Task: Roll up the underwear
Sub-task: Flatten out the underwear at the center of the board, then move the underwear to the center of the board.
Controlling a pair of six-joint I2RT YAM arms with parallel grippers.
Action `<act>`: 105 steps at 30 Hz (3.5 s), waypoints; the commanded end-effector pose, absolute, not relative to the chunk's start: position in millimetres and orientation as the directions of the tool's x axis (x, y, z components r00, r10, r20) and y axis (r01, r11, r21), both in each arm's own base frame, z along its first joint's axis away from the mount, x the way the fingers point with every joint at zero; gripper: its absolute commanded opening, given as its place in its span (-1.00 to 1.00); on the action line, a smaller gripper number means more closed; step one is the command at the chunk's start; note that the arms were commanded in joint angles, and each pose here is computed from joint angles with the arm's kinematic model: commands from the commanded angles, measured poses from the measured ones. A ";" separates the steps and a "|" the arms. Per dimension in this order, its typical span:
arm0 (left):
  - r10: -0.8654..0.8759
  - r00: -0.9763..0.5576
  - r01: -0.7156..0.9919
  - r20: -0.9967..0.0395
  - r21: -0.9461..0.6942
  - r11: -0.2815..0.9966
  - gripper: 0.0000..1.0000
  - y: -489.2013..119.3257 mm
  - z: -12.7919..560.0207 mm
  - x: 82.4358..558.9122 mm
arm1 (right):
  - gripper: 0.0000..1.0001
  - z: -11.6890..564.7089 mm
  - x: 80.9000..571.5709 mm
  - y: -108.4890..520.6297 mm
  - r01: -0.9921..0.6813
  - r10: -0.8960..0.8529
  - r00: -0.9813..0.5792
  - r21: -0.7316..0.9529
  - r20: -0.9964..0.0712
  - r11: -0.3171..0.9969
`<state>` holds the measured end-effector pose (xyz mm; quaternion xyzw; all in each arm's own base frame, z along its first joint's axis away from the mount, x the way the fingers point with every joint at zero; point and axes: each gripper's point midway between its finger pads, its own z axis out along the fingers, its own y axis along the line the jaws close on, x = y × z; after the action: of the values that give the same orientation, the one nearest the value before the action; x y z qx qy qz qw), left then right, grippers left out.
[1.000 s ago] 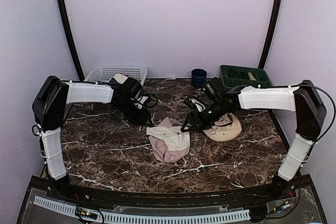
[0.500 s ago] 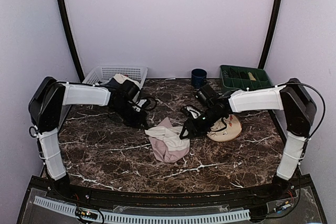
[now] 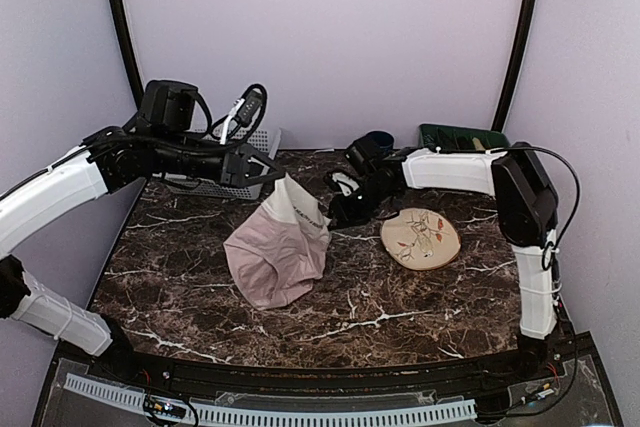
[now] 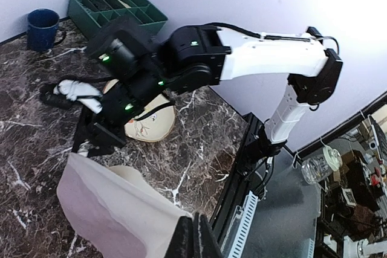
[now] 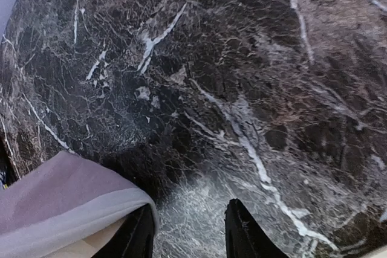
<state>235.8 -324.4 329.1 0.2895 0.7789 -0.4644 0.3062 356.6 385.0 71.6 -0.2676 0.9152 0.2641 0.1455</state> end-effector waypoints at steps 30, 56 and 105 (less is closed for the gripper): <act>0.020 -0.918 0.144 -0.396 -0.286 0.947 -1.00 -158.2 101.0 336.1 | 0.28 67.7 344.9 424.6 -0.516 -0.394 -0.854 0.638 -0.339 0.571; 0.054 -0.671 0.466 -0.740 -0.363 0.807 -1.00 -193.3 274.0 342.8 | -1.00 251.2 369.4 363.8 -0.675 -0.180 -0.683 0.518 -0.708 0.526; 0.401 -0.850 0.523 -0.341 -0.458 0.719 0.33 -299.7 81.4 212.3 | -0.10 82.9 252.0 338.5 -0.530 -0.422 -0.847 0.558 -0.322 0.639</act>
<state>209.4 -281.1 86.8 0.2488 0.9203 -0.2756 0.1231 256.3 334.9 87.4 -0.2552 0.9054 0.3278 0.0878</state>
